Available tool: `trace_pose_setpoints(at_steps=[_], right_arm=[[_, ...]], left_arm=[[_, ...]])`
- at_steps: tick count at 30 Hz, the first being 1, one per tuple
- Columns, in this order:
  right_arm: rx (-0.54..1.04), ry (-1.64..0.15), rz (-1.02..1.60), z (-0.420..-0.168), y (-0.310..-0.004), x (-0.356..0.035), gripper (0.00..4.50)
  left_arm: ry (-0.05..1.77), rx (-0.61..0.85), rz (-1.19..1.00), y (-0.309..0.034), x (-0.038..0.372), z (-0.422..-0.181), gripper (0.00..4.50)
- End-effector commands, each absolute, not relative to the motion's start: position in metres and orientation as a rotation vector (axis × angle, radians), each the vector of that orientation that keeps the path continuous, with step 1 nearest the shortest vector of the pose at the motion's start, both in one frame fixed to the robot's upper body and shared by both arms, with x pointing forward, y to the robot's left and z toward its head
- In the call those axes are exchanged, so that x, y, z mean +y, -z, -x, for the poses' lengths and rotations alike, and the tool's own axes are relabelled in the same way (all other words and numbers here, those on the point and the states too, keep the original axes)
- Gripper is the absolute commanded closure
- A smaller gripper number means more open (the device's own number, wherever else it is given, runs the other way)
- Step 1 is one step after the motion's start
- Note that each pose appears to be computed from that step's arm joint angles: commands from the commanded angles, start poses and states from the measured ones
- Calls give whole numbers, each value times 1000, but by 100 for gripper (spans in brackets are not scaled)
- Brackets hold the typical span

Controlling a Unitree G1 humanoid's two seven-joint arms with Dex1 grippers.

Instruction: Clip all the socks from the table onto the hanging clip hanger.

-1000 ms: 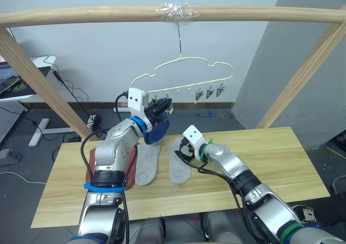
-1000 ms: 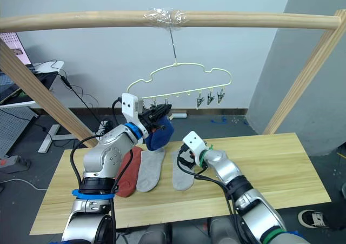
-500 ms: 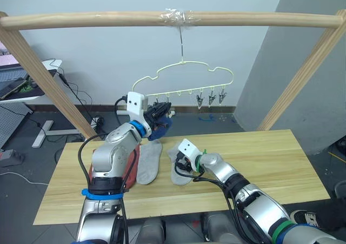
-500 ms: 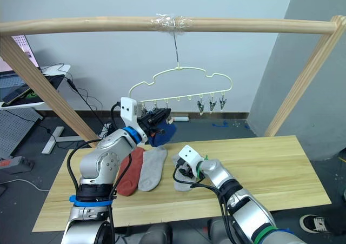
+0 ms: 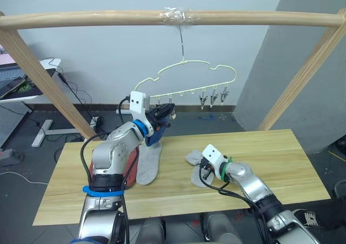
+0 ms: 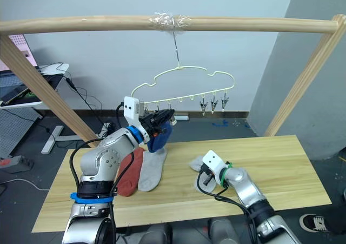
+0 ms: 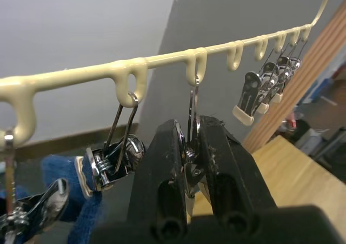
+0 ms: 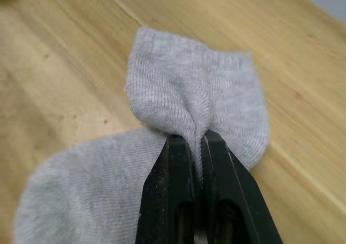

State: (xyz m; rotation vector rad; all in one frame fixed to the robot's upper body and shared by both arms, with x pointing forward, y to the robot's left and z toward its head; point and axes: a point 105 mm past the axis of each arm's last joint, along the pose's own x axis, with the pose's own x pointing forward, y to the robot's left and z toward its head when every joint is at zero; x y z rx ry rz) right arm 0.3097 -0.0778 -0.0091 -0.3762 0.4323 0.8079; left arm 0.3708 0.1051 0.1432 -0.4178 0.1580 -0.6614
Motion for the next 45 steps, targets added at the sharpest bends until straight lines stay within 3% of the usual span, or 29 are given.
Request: trace_pose_setpoints(at_steps=[1,6,12,18,45], right_arm=[[188,-834,368,-308,-51,-71,446],[59,-840,397,-293,-78,-71,446],[-30,-832,385,-293,-99,-56,446],[-98,-828,366,-297,-118,-44,446],[-152,-833,354,-304,-135,-33,446]], left_arm=[[653,226,575,-139,108,-372,434],[652,290,773,-140,108,-377,434],[655,300,939,-150,108,-381,434],[678,322,930,-150,103,-377,434],[714,307,889,-154,97,-376,434]])
